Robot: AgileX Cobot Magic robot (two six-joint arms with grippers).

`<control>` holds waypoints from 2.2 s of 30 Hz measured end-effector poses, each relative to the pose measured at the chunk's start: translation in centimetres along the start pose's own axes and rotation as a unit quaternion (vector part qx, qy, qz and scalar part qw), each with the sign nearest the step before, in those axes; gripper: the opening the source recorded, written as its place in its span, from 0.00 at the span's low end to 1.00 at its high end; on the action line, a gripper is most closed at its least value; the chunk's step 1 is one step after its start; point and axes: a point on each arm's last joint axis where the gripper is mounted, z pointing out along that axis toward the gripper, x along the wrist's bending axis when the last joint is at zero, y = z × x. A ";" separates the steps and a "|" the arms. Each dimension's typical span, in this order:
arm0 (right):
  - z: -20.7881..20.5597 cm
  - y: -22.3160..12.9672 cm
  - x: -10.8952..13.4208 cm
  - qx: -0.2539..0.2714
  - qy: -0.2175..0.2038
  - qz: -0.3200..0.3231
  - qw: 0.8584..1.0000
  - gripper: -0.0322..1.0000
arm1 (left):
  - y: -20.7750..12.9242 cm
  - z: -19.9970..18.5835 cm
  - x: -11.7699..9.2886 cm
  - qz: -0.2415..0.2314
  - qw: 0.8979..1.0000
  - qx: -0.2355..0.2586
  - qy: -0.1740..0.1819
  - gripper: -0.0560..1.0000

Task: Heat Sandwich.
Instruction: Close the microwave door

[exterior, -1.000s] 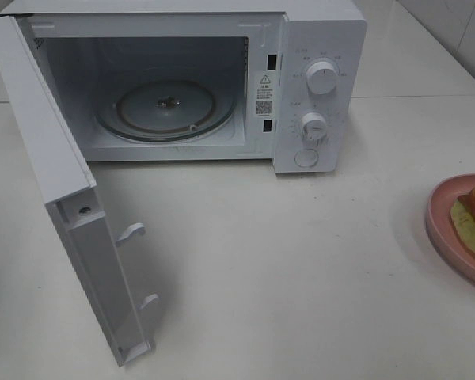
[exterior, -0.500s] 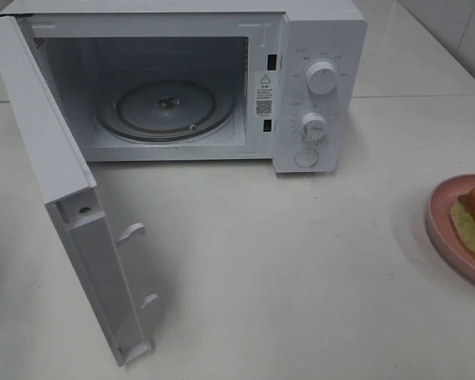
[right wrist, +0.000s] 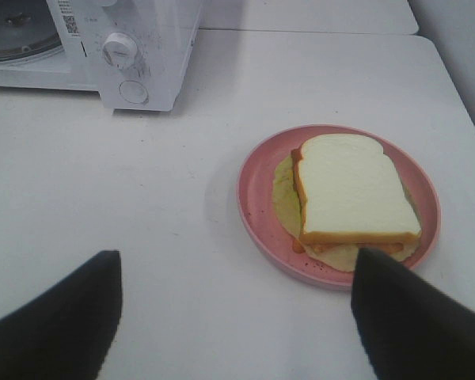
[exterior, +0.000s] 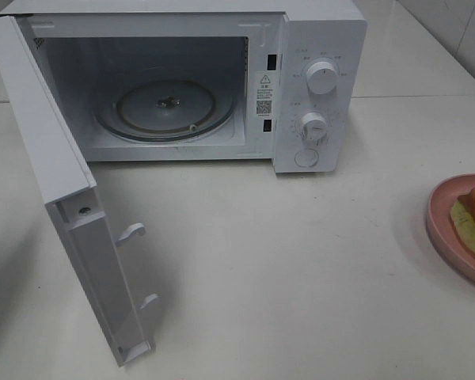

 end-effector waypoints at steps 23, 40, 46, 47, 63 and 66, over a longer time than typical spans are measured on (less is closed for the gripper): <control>0.0 0.0 0.0 0.000 0.000 0.000 1.000 0.78 | -0.4 5.0 -7.0 0.019 0.994 -0.003 -0.106 0.05; 0.0 0.0 0.0 0.000 0.000 0.000 1.000 0.78 | 1.1 7.9 -12.4 0.016 0.993 -0.030 -0.113 0.05; 0.0 0.0 0.0 0.000 0.000 0.000 1.000 0.78 | 2.2 9.3 -14.7 0.013 0.993 -0.043 -0.108 0.05; 0.0 0.0 0.0 0.000 0.000 0.000 1.000 0.78 | 2.3 9.5 -15.0 0.014 0.993 -0.045 -0.107 0.05; 0.0 0.0 0.0 0.000 0.000 0.000 1.000 0.78 | 2.7 12.0 -19.7 0.015 0.990 -0.046 -0.133 0.05; 0.0 0.0 0.0 0.000 0.000 0.000 1.000 0.78 | 2.9 12.5 -20.1 0.007 0.990 -0.043 -0.131 0.05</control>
